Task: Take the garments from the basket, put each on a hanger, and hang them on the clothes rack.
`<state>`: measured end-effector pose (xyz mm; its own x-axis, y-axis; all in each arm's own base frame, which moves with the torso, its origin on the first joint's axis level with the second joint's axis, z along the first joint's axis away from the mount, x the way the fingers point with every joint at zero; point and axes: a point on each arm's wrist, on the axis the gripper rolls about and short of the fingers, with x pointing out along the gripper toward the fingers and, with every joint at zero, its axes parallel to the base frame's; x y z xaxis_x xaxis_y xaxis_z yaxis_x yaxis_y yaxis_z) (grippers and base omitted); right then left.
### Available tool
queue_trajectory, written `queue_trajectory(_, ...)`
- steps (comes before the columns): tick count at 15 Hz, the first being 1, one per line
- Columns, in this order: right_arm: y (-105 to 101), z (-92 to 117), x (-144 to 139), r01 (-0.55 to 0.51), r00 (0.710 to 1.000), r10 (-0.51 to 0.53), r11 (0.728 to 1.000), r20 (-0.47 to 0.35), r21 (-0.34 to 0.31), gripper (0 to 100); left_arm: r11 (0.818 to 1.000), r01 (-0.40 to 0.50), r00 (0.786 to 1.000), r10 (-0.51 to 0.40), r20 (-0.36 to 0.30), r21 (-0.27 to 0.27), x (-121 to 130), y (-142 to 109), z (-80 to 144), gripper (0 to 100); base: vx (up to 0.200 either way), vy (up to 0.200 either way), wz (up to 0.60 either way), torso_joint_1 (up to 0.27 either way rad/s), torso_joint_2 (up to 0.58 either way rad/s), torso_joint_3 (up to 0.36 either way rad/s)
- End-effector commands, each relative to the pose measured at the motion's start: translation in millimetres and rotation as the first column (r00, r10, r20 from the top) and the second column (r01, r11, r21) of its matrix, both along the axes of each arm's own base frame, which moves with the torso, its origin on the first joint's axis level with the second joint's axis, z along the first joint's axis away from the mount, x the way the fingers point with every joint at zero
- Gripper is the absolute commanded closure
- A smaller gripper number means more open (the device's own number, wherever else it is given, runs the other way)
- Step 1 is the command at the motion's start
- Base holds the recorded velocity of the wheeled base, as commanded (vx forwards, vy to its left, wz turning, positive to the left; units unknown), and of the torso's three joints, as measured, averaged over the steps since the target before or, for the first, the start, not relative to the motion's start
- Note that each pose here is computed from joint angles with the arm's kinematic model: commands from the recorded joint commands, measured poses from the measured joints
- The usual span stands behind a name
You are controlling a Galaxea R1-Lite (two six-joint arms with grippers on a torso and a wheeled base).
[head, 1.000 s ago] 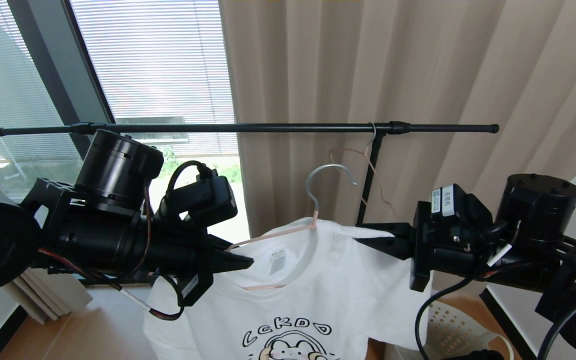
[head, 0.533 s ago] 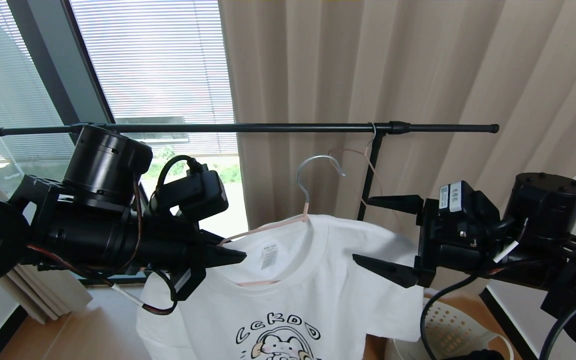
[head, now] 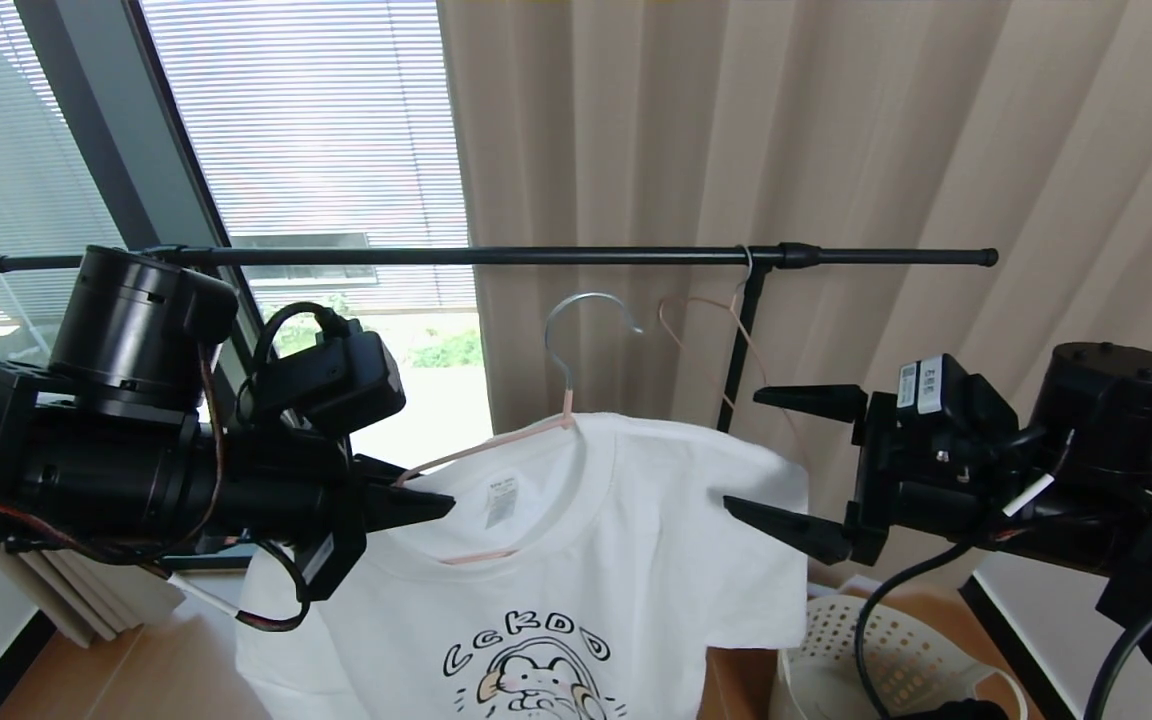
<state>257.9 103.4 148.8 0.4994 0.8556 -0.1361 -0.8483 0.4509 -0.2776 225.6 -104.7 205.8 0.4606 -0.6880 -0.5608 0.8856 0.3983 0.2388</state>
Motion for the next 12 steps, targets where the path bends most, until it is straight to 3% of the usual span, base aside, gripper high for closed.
queue_trajectory(1,-9,-7,2,0.033,0.999,-0.033,0.999,-0.028,-0.009,0,1.0,-0.008,1.0,0.008,0.018,-0.007,-7,5,4,100,0.0,0.0,0.0,0.0,0.0,0.0)
queue_trajectory(8,-34,-29,-7,0.109,0.986,-0.113,0.993,-0.125,-0.037,0,0.999,-0.039,0.999,0.039,0.03,-0.023,-16,14,9,100,0.0,0.0,0.0,0.0,0.0,0.0)
queue_trajectory(12,-32,-49,0,0.104,0.976,-0.114,0.993,-0.187,-0.061,0,0.999,-0.038,0.998,0.039,0.043,-0.029,-19,15,12,100,0.0,0.0,0.0,0.0,0.0,0.0)
